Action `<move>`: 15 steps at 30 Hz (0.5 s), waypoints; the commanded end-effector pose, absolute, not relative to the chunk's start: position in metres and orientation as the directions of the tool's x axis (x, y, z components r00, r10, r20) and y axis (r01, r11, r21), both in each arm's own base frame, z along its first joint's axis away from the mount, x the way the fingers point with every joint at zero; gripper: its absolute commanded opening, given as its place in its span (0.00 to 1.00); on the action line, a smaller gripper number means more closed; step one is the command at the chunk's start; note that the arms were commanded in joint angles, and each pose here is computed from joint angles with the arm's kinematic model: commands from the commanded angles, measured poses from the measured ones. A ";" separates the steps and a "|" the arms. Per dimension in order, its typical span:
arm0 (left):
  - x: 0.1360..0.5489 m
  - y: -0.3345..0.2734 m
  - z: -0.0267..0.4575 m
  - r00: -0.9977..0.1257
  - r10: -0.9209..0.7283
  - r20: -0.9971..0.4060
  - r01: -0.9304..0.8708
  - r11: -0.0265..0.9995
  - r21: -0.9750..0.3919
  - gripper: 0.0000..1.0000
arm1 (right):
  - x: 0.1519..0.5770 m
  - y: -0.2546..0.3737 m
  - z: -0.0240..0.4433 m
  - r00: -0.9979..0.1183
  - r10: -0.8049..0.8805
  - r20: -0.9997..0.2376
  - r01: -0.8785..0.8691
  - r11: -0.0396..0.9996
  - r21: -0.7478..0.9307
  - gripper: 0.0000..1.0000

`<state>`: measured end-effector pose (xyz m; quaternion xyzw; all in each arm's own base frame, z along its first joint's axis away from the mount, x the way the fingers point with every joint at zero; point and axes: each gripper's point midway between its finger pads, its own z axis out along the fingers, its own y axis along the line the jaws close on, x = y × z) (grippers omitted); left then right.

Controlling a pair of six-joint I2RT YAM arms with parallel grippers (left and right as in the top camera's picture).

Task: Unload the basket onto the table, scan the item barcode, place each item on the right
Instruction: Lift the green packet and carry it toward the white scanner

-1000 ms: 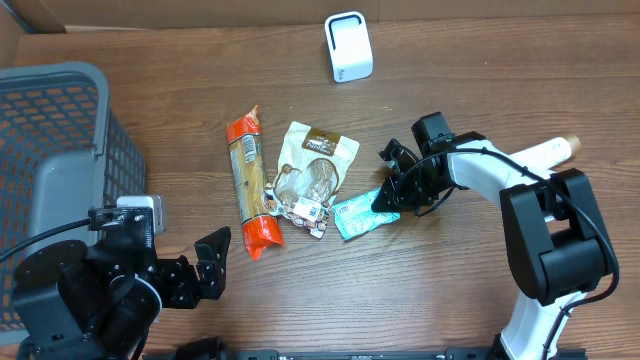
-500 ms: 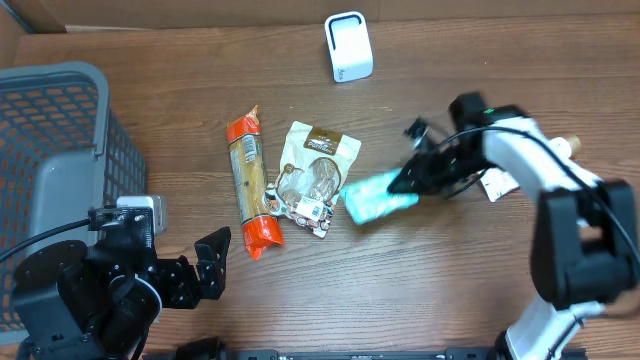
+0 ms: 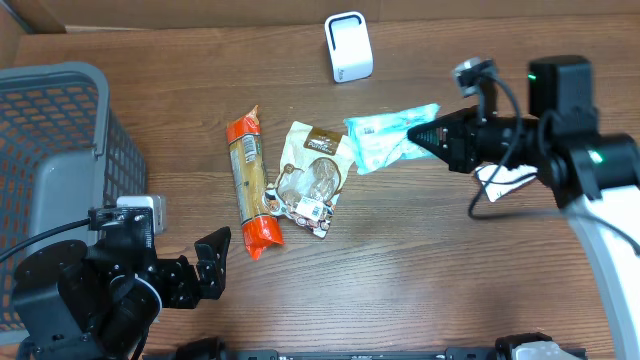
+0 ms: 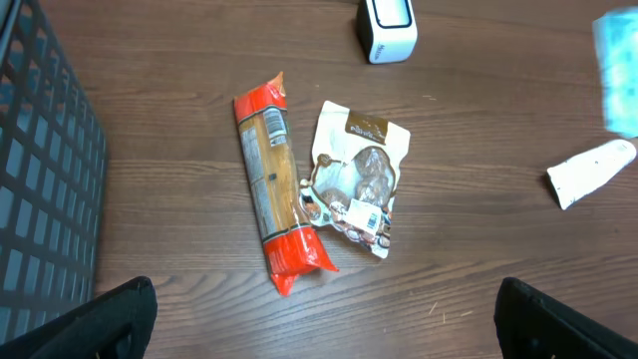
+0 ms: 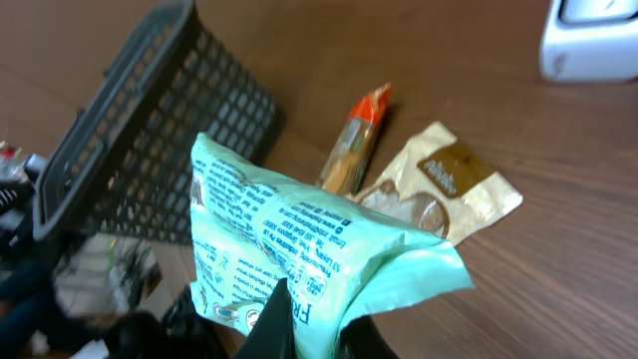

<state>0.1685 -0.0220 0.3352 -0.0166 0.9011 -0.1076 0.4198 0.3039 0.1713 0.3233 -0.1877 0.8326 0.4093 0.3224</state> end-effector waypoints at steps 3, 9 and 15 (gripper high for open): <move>0.169 -0.020 0.339 -0.635 -0.105 -0.765 0.065 0.980 -0.189 0.99 | 0.292 0.164 0.355 -0.701 0.049 -0.711 -0.516 0.653 0.554 0.03; 0.169 -0.020 0.339 -0.635 -0.105 -0.765 0.065 0.980 -0.189 0.99 | 0.309 0.178 0.358 -0.691 0.059 -0.720 -0.434 0.763 0.479 0.03; 0.169 -0.020 0.339 -0.635 -0.105 -0.765 0.065 0.980 -0.189 1.00 | 0.372 0.197 0.376 -0.558 -0.088 -0.825 -0.332 0.935 0.126 0.03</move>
